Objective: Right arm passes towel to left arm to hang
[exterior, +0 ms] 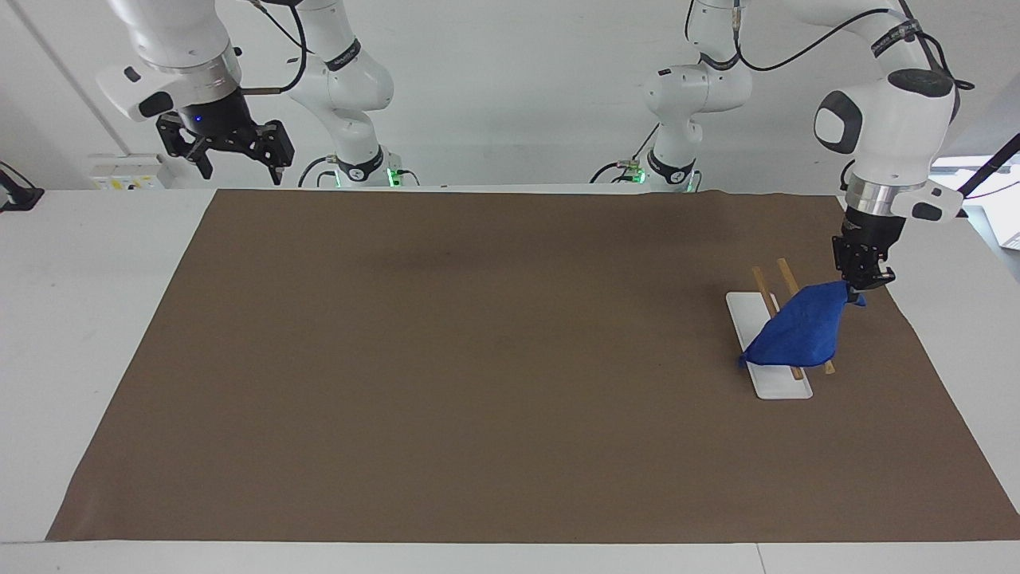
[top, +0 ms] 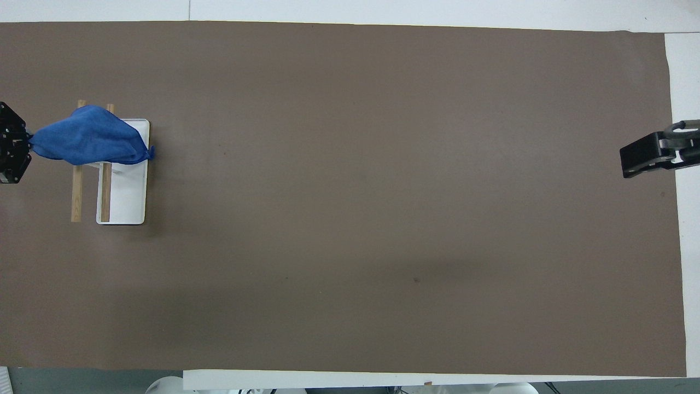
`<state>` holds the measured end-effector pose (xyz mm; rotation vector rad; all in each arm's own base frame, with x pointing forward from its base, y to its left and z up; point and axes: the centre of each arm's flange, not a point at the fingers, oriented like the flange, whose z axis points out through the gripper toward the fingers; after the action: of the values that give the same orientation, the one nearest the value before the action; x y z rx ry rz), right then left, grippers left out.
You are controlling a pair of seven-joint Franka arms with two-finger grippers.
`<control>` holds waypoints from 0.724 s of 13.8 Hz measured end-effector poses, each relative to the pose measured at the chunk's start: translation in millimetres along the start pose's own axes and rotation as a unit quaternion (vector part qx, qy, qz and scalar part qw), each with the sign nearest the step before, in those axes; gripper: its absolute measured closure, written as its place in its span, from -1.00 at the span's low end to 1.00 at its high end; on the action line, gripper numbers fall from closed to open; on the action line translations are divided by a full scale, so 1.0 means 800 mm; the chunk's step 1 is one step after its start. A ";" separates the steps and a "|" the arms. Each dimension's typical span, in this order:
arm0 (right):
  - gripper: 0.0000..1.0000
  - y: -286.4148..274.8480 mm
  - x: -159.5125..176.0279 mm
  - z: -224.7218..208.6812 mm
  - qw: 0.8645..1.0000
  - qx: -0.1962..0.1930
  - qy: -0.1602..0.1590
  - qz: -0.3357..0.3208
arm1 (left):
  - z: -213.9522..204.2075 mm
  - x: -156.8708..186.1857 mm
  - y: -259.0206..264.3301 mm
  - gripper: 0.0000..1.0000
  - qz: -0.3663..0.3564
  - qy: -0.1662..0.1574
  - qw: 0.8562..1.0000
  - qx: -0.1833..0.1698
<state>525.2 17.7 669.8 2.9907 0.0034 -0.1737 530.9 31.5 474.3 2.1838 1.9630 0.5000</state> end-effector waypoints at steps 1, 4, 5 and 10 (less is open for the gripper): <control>-1.00 0.006 0.002 0.003 1.000 0.001 -0.001 0.001 | 0.006 0.005 -0.006 0.90 -0.004 0.001 1.000 0.003; -1.00 0.016 0.002 0.005 1.000 0.001 0.006 0.000 | 0.010 0.034 -0.015 0.75 -0.025 0.008 1.000 0.009; -1.00 0.016 0.001 0.003 1.000 0.001 0.008 -0.001 | 0.010 0.040 -0.016 0.75 -0.029 0.010 1.000 0.009; -1.00 0.006 0.000 0.010 1.000 0.000 0.004 -0.008 | -0.037 0.033 0.023 -0.32 -0.020 0.013 1.000 -0.020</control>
<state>524.3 11.6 662.5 2.9923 0.0284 -0.1632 539.8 52.4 511.7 2.1197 1.9893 0.5590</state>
